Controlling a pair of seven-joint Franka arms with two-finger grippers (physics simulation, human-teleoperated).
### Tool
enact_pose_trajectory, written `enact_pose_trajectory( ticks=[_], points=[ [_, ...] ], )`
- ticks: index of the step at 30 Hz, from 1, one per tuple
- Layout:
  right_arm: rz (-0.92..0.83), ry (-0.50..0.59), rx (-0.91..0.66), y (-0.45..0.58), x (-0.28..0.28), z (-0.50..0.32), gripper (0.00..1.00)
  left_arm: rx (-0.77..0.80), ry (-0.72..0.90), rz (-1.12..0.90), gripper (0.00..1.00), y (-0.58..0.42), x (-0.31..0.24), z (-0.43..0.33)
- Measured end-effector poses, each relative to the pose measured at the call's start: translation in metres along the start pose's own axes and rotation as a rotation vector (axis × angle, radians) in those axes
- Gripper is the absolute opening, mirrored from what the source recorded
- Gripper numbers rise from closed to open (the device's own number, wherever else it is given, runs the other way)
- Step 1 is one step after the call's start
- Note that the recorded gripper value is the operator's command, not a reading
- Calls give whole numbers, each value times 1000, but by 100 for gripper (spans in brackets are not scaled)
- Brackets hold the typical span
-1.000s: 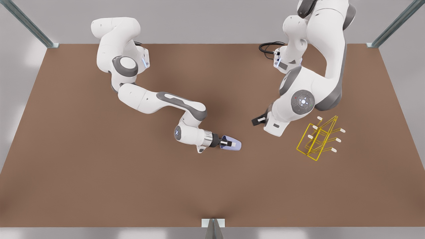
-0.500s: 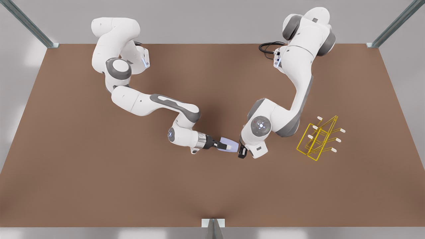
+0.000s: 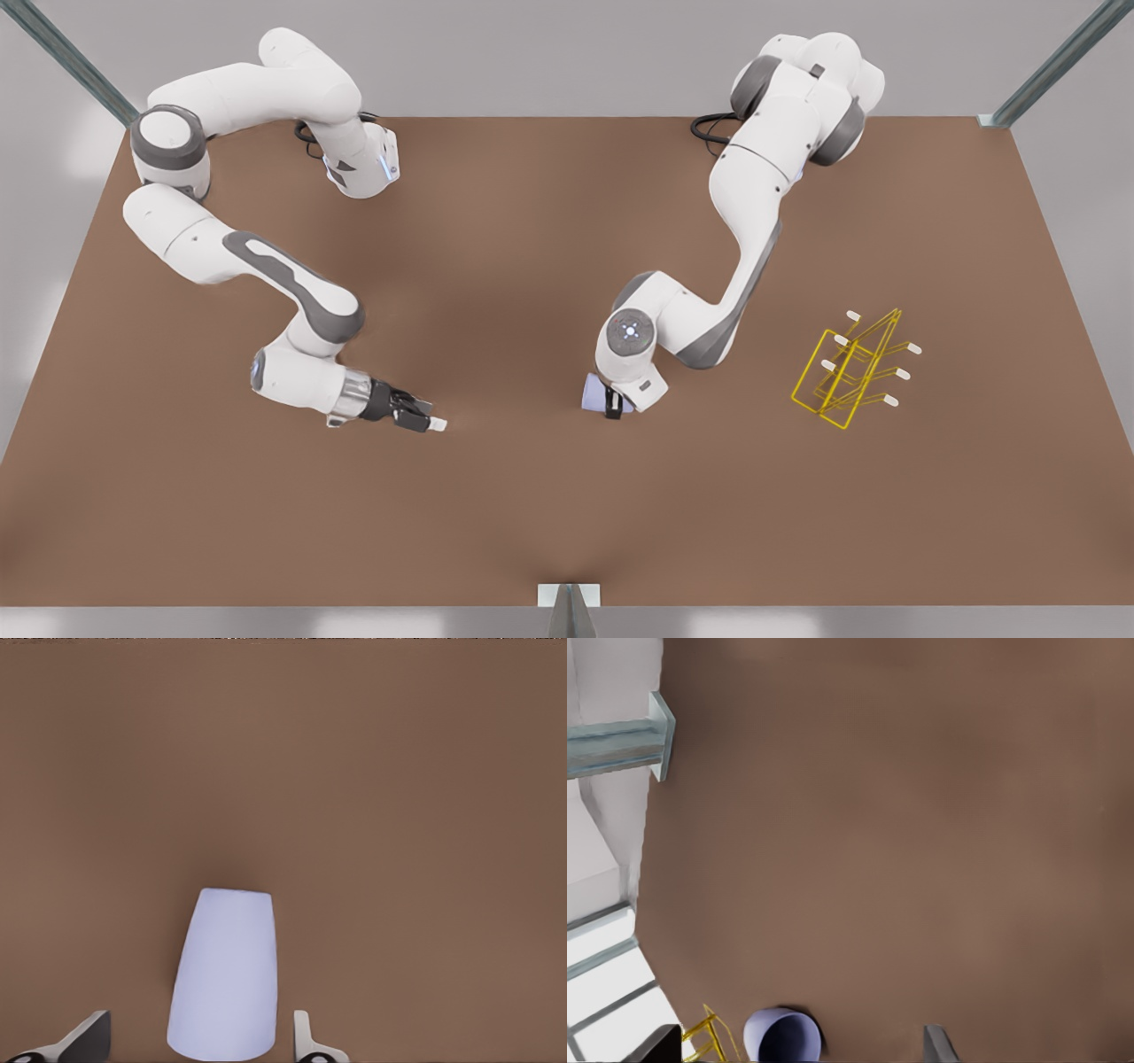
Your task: Place the cup on the cup holder
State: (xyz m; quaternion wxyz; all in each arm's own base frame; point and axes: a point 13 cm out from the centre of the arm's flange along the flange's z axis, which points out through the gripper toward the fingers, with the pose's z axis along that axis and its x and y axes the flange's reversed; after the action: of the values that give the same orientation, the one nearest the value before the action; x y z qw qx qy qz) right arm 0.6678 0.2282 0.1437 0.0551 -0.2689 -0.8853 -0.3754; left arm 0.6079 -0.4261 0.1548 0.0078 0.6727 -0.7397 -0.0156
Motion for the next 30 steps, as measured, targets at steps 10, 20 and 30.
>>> enact_pose_trajectory(
  ticks=[10,20,30],
  points=[
    [-94,-489,756,17,-12,-394,100,36,-57,69,100,-8,-17,39],
    [-268,-180,776,25,87,-375,100,33,-94,189,100,-5,-24,57],
    [-325,-59,787,1,93,-384,100,-5,-108,301,100,5,-24,85]
  ],
)
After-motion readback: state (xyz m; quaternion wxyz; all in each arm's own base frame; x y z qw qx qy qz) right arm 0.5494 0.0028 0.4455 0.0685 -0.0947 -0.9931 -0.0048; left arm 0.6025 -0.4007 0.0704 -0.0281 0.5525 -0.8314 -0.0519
